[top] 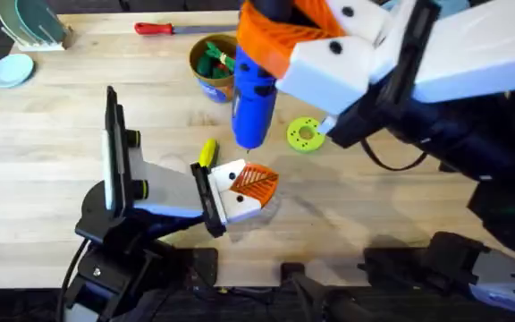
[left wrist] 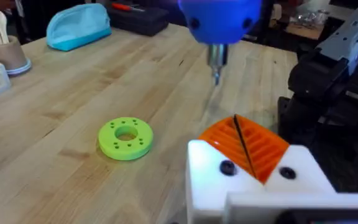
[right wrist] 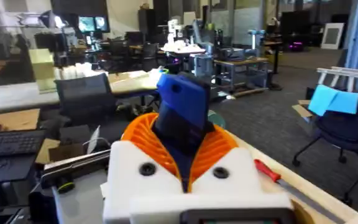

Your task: Pick up the gripper from the table and insert it into the empty holder that is missing its gripper. Then pick up a screw, insert it into the mounting hole, and use the screwdriver to tighten it. Finally, clean up the table by picking up the vegetable and placing it into the bucket.

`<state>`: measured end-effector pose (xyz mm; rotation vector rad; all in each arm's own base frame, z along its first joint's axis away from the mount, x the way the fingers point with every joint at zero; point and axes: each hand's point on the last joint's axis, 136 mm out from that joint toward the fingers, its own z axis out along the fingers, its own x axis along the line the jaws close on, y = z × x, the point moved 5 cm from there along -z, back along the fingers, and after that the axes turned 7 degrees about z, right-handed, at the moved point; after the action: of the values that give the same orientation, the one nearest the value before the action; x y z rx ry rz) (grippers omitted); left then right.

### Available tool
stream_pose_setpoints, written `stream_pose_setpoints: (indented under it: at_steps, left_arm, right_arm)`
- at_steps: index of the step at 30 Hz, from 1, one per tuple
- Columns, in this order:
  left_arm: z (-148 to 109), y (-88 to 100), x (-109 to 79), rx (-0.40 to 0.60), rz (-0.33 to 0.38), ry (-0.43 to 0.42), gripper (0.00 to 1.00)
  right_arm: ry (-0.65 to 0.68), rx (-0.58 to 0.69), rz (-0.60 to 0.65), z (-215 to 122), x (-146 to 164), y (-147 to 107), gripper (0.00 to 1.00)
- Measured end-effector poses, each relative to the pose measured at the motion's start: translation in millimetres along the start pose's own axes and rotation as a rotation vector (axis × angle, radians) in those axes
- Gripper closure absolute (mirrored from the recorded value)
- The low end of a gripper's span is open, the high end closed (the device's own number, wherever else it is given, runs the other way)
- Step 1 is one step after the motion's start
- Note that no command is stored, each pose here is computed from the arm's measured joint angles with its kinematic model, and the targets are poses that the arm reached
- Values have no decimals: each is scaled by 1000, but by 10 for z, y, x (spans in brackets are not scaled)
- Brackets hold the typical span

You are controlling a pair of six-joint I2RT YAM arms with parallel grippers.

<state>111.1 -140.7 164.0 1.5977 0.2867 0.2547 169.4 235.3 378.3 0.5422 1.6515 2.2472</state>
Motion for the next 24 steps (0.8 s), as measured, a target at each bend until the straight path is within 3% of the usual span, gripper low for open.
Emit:
stream_pose_setpoints:
  at_steps: [12, 24]
  left_arm:
    - [0, 0, 0, 0, 0, 0, 994]
    - [0, 0, 0, 0, 0, 0, 994]
  right_arm:
    - [115, 49, 33, 130, 283, -201, 985]
    - [118, 80, -5, 183, 284, -316, 985]
